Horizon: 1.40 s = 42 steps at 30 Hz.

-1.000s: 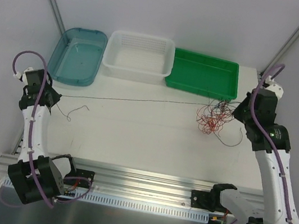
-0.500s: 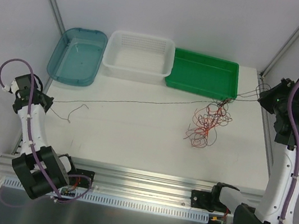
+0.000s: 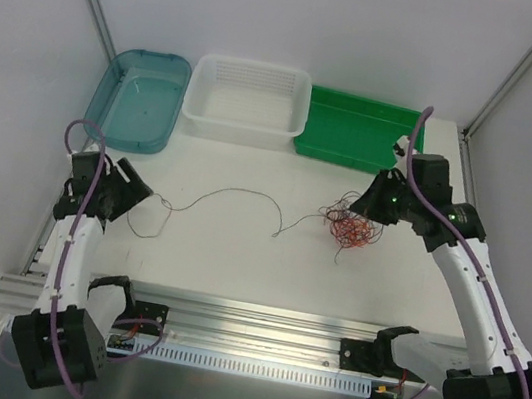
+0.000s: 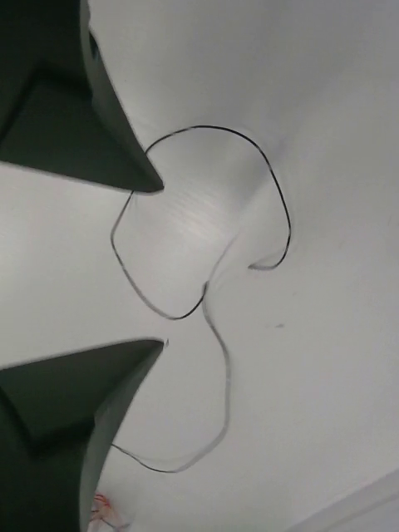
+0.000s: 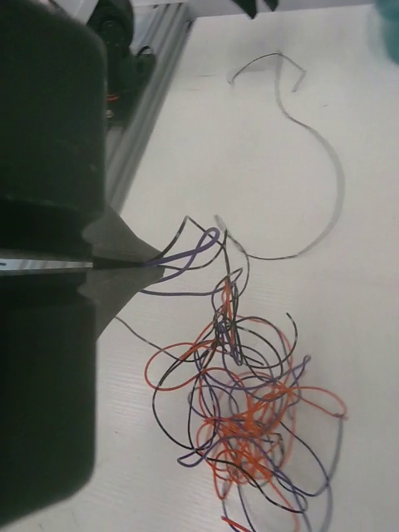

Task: Untangle the cables

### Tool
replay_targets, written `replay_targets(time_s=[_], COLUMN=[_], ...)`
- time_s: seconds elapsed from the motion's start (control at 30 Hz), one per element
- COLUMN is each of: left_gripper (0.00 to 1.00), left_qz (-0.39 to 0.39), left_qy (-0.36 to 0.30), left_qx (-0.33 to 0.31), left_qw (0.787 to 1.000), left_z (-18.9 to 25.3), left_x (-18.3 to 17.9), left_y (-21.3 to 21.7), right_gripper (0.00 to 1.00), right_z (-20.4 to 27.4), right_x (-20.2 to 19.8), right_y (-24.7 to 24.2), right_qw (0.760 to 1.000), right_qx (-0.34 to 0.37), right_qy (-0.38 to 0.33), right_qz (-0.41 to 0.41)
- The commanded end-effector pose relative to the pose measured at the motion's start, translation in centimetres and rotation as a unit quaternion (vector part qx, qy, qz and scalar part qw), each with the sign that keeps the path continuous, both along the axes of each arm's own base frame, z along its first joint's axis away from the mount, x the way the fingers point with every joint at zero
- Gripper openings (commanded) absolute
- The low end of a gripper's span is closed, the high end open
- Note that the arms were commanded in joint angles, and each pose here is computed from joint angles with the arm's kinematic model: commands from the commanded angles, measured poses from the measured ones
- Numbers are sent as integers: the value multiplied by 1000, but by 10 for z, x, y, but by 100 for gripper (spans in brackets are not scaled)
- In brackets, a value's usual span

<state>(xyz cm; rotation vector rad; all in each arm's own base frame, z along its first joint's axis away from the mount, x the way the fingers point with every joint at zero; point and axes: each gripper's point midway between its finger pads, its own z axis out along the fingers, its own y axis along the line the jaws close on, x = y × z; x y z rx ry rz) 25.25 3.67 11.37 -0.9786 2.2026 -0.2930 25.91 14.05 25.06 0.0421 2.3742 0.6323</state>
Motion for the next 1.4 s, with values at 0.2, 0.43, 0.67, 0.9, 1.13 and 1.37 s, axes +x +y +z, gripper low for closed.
replay_targets(time_s=[0.2, 0.43, 0.67, 0.9, 1.13, 1.37], left_gripper=[99, 99, 99, 97, 81, 62], left_qz=[-340, -540, -633, -679, -730, -742], left_qy=[-175, -246, -259, -243, -214, -199], left_qx=[-21, 22, 106, 120, 52, 19], left_qw=[924, 804, 722, 682, 647, 640], left_z=[82, 107, 97, 77, 41, 21], left_x=[-18, -34, -8, 26, 10, -3], left_y=[-135, -233, -309, -354, -386, -396], right_gripper=[1, 1, 1, 1, 1, 1], right_z=[-3, 5, 13, 13, 16, 7], right_x=[-10, -16, -28, -40, -41, -41], right_y=[37, 53, 67, 75, 75, 76], right_qw=[998, 996, 992, 990, 990, 992], right_qx=[-8, 2, 10, 21, 33, 39], right_qy=[-23, -25, -27, -24, -31, -23], right_qz=[60, 89, 125, 138, 132, 119])
